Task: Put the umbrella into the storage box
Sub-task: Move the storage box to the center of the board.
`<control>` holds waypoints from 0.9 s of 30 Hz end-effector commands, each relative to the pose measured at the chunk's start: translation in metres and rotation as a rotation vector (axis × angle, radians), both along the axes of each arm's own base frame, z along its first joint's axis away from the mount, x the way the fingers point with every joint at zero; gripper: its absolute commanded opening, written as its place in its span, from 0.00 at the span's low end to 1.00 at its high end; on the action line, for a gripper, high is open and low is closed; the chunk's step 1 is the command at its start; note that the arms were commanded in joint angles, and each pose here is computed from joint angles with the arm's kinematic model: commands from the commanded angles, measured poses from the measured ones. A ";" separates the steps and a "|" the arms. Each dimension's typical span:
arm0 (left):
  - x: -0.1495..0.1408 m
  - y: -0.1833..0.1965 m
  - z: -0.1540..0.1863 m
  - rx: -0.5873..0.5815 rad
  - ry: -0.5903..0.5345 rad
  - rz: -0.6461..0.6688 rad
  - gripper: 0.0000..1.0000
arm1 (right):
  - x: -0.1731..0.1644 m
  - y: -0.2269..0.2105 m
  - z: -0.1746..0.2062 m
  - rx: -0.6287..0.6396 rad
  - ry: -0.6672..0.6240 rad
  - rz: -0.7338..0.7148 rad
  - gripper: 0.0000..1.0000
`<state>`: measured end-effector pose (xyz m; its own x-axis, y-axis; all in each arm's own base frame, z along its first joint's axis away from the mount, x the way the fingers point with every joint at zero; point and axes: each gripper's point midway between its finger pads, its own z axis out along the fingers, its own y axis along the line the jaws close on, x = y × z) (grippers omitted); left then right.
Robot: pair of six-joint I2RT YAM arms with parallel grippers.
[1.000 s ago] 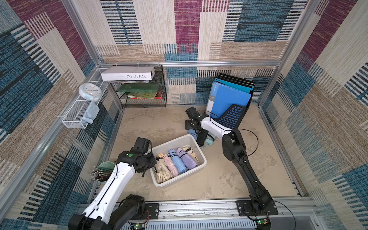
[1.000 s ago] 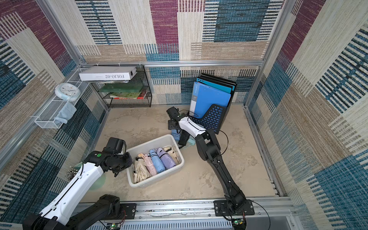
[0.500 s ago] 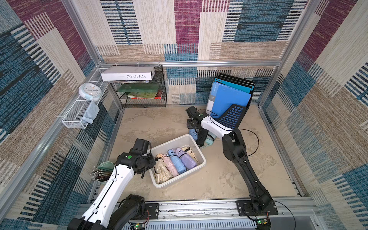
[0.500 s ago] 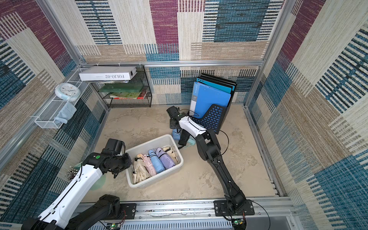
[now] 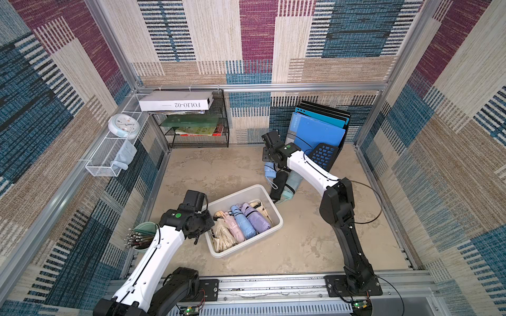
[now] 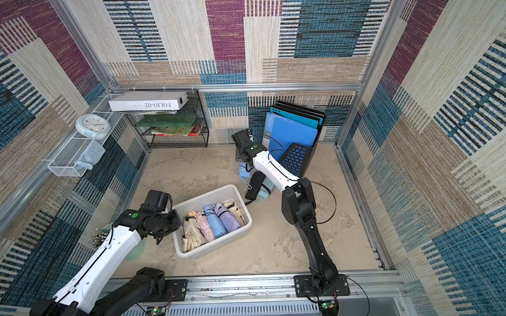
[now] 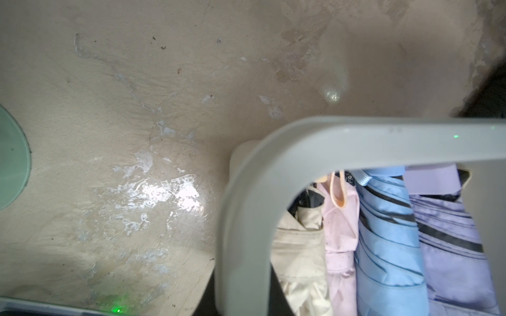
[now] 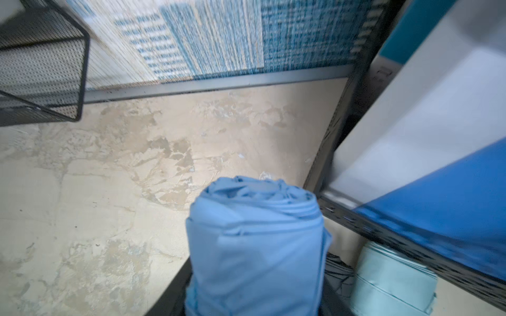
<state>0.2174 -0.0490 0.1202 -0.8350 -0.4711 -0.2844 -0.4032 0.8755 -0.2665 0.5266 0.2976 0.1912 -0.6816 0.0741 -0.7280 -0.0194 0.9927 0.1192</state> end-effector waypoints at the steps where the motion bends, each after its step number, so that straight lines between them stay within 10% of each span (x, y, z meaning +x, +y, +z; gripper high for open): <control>1: 0.031 -0.014 0.016 -0.048 -0.120 -0.029 0.00 | -0.004 -0.015 0.044 -0.006 -0.087 -0.036 0.39; 12: 0.066 -0.055 0.030 -0.089 -0.214 -0.046 0.01 | -0.060 -0.058 0.126 0.054 -0.161 -0.069 0.39; 20: 0.068 -0.046 0.068 -0.027 -0.361 -0.005 0.59 | -0.116 -0.073 0.140 0.224 -0.106 -0.054 0.39; 27: 0.070 -0.050 0.152 -0.005 -0.652 -0.136 0.71 | -0.156 -0.058 0.143 0.453 0.001 -0.009 0.39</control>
